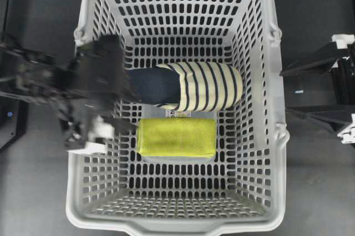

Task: Pick up the yellow cloth from the shopping basket with the left arm.
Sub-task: 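Move the left gripper over the basket toward the yellow cloth, then lower the left gripper onto the yellow cloth and close on it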

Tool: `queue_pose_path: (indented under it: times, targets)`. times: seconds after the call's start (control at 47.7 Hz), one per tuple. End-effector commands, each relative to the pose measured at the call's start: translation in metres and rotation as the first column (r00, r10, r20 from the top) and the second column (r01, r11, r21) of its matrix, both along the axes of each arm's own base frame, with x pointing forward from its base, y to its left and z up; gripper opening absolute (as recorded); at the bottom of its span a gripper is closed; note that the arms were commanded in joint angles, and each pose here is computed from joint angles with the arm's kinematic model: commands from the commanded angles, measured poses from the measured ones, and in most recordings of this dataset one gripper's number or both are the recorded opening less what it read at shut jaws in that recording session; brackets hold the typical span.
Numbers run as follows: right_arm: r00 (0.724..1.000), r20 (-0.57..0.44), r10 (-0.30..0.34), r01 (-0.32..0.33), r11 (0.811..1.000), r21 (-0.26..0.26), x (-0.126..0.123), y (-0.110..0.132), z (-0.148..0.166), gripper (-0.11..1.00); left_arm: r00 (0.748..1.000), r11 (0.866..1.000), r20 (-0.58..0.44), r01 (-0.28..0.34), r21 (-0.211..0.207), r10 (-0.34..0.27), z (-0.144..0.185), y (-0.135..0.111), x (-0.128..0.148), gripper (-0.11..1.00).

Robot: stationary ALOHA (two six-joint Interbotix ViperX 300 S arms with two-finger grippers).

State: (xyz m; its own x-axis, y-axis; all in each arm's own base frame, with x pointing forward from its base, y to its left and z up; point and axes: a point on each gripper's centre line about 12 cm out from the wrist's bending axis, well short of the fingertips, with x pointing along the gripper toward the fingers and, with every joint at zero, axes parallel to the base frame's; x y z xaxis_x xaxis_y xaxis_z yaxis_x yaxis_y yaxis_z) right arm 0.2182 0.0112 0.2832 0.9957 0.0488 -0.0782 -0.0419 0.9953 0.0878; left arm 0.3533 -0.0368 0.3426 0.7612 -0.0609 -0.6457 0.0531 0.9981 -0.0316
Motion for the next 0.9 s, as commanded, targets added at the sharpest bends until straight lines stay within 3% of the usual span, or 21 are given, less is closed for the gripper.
queue_pose_path:
  times: [0.0, 0.105, 0.356, 0.734, 0.881]
  targets:
    - [1.000, 0.031, 0.003, -0.003, 1.000, -0.001, 0.002, 0.001, 0.010, 0.75, 1.000, 1.000, -0.030, 0.007, 0.008, -0.007, 0.005, -0.005, 0.022, 0.76]
    - [0.999, 0.032, 0.003, -0.003, 1.000, -0.001, 0.002, 0.001, 0.011, 0.75, 0.995, 1.000, -0.098, 0.013, 0.015, -0.011, -0.009, -0.011, 0.045, 0.90]
    - [0.999, 0.032, 0.000, 0.000, 1.000, -0.003, 0.002, 0.000, 0.010, 0.75, 0.966, 0.999, -0.256, 0.034, 0.033, -0.025, -0.061, -0.026, 0.089, 0.87]
    - [1.000, 0.026, -0.012, 0.012, 1.000, -0.003, 0.002, -0.003, 0.007, 0.75, 0.900, 0.998, -0.436, 0.038, 0.053, -0.011, -0.144, -0.028, 0.098, 0.87]
    - [1.000, 0.025, -0.012, 0.012, 1.000, -0.003, 0.001, -0.003, 0.006, 0.75, 0.890, 0.998, -0.455, 0.039, 0.055, -0.010, -0.151, -0.027, 0.096, 0.86]
